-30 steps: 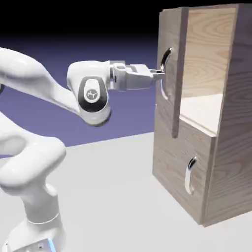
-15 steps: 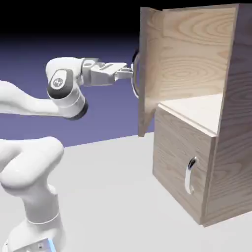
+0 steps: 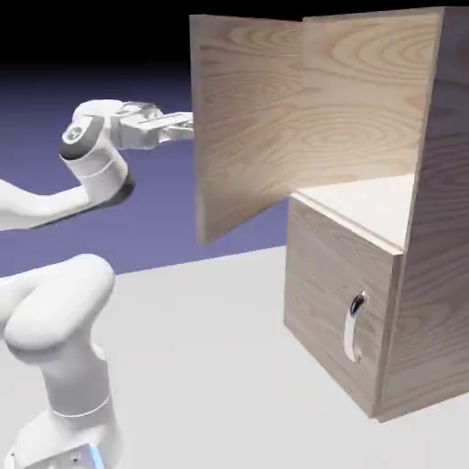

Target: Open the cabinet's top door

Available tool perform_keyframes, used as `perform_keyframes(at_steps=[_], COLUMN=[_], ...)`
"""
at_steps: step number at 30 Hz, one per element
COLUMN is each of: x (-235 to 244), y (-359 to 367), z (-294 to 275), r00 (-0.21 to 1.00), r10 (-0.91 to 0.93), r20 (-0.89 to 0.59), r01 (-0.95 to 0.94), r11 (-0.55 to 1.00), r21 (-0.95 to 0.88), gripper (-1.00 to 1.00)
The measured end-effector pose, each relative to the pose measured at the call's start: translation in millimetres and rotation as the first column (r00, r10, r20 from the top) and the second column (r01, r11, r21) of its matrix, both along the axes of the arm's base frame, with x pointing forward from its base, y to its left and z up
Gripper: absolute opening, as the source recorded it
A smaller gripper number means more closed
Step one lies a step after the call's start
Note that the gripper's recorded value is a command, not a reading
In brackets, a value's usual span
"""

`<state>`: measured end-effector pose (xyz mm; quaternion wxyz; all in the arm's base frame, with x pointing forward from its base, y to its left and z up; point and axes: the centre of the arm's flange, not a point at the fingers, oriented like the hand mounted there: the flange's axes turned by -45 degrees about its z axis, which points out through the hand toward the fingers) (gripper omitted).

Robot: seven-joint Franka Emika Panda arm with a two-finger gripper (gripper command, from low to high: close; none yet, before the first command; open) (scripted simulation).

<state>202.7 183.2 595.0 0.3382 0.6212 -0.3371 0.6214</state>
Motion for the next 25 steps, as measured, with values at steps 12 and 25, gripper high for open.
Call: perform_keyframes(at_steps=[12, 25], x=[0, 19], y=[109, 184], z=[0, 0], r00=[0.954, 0.867], r10=[-0.299, -0.498], r20=[0.001, 0.001], r01=[0.299, 0.498], r11=[0.954, 0.867], r21=[0.003, 0.002], gripper=[-1.0, 1.0])
